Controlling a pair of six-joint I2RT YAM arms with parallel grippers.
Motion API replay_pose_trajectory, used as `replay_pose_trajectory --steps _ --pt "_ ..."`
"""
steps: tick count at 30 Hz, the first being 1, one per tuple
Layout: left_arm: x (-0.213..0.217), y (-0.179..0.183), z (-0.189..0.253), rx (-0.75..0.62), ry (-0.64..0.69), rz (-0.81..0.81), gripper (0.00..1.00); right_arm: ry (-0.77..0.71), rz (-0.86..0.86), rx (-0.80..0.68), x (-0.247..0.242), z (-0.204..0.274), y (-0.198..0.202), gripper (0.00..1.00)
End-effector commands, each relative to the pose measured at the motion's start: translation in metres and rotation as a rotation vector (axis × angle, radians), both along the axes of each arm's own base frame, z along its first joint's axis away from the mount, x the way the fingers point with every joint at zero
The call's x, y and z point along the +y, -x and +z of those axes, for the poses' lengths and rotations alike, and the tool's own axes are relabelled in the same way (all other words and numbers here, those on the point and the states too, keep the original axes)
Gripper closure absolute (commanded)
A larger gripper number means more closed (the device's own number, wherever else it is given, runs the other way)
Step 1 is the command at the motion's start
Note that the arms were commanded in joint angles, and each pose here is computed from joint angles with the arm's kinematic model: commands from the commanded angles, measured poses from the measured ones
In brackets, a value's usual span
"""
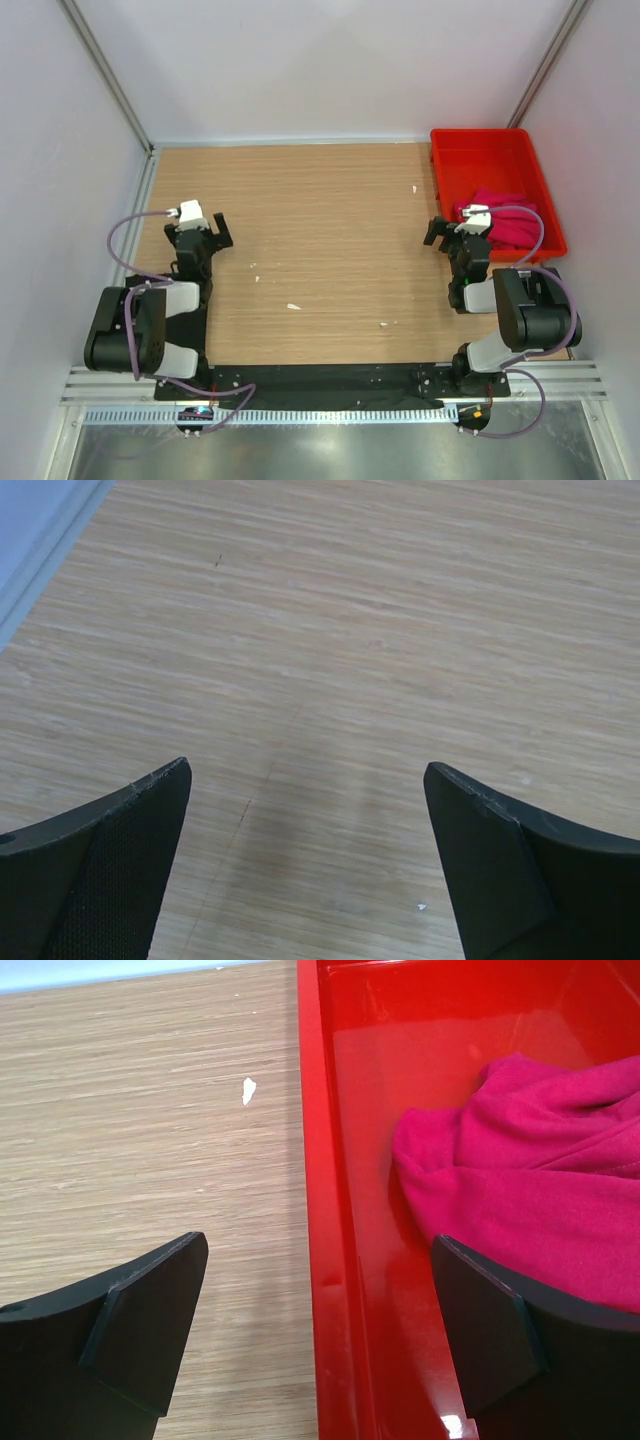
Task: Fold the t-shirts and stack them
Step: Move the tshirt to the center of the board
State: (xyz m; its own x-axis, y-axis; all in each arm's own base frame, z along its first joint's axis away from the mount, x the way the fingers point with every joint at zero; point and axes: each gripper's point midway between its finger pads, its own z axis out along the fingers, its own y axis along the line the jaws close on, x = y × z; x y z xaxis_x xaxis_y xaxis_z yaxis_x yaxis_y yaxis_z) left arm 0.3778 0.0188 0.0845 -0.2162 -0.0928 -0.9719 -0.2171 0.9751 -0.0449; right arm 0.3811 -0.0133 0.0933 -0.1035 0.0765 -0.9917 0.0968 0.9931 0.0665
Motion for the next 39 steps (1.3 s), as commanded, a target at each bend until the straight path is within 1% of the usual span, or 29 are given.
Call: replay_pose_trajectory --steps 1,4,6,7,8,9,10,12,13,14,16,17,18,19,20,21,22,23,26,27,28,29,31,32,34,35,37,38,39 --pt "0.003 -0.014 0.036 -0.005 -0.022 0.004 0.0 0.012 -0.034 0.016 -0.007 -0.007 0.004 0.0" --pt "0.004 -0.014 0.059 -0.059 0.006 0.024 0.0 0.002 -0.096 0.041 -0.017 -0.008 0.003 0.0" --pt "0.003 -0.017 0.074 -0.099 0.031 0.027 0.0 0.002 -0.126 0.023 -0.014 0.008 -0.001 0.0" --pt "0.005 -0.018 0.076 -0.1 0.052 0.05 0.0 0.03 -0.231 0.156 -0.028 -0.013 0.011 0.0" --pt "0.009 -0.024 0.087 -0.121 0.07 0.084 0.0 -0.037 -0.309 0.099 -0.033 0.023 -0.002 0.0" --pt "0.013 -0.027 0.08 -0.092 0.093 0.125 0.0 -0.087 -0.382 0.119 -0.04 0.028 -0.002 0.0" --pt "0.02 -0.024 0.068 -0.021 0.102 0.186 0.0 -0.087 -0.489 0.14 -0.055 0.035 0.003 0.0" --pt "0.034 -0.027 0.068 0.007 0.157 0.318 0.0 -0.077 -0.546 0.203 -0.061 0.051 0.0 0.0" --pt "0.034 -0.027 0.062 0.031 0.165 0.326 0.01 -0.055 -0.574 0.247 -0.065 0.051 0.005 0.0" --pt "0.026 -0.031 0.063 0.018 0.183 0.28 0.0 -0.051 -0.598 0.214 -0.071 0.074 -0.004 0.0" --pt "0.019 -0.033 0.061 -0.013 0.22 0.248 0.0 -0.059 -0.699 0.238 -0.091 0.083 -0.006 0.0" --pt "0.017 -0.034 0.058 -0.01 0.234 0.245 0.0 -0.037 -0.762 0.339 -0.106 0.072 0.008 0.0" --pt "0.013 -0.038 0.06 -0.013 0.254 0.23 0.0 -0.074 -0.798 0.316 -0.117 0.091 -0.001 0.05" --pt "0.012 -0.04 0.058 -0.002 0.261 0.229 0.0 -0.1 -0.87 0.401 -0.134 0.071 0.007 0.09" --pt "0.011 -0.045 0.06 -0.003 0.277 0.239 0.0 -0.121 -0.909 0.388 -0.145 0.082 0.002 0.12" --pt "0.014 -0.046 0.061 0.001 0.285 0.262 0.0 -0.134 -0.929 0.408 -0.152 0.077 0.002 0.16" --pt "0.014 -0.047 0.059 0.008 0.306 0.275 0.0 -0.143 -0.948 0.466 -0.16 0.059 0.002 0.15" --pt "0.013 -0.053 0.062 0.002 0.318 0.274 0.0 -0.163 -0.947 0.473 -0.163 0.057 -0.003 0.15" --pt "0.003 -0.066 0.074 -0.011 0.367 0.235 0.0 -0.204 -0.948 0.553 -0.166 0.029 -0.011 0.08" --pt "0.001 -0.069 0.074 0.001 0.384 0.229 0.0 -0.21 -0.939 0.569 -0.166 0.022 -0.013 0.01" --pt "-0.005 -0.068 0.068 0.053 0.393 0.205 0.0 -0.218 -0.922 0.579 -0.163 0.017 -0.017 0.0" --pt "-0.007 -0.076 0.08 0.049 0.402 0.197 0.0 -0.222 -0.912 0.599 -0.162 0.006 -0.022 0.0" --pt "-0.007 -0.072 0.062 0.169 0.391 0.209 0.0 -0.244 -0.891 0.629 -0.159 -0.008 -0.027 0.0" --pt "-0.01 -0.078 0.07 0.182 0.406 0.197 0.0 -0.264 -0.902 0.643 -0.159 -0.017 -0.029 0.03" --pt "-0.013 -0.077 0.059 0.255 0.416 0.177 0.0 -0.283 -0.901 0.663 -0.158 -0.028 -0.029 0.09" --pt "-0.018 -0.079 0.063 0.261 0.434 0.146 0.0 -0.295 -0.891 0.674 -0.156 -0.034 -0.031 0.19" --pt "-0.02 -0.078 0.064 0.271 0.447 0.117 0.01 -0.285 -0.882 0.674 -0.157 -0.033 -0.033 0.32" --pt "-0.027 -0.079 0.067 0.283 0.446 0.065 0.09 -0.281 -0.874 0.66 -0.158 -0.027 -0.037 0.55" --pt "-0.029 -0.078 0.069 0.293 0.441 0.048 0.13 -0.276 -0.869 0.634 -0.16 -0.015 -0.04 0.67"
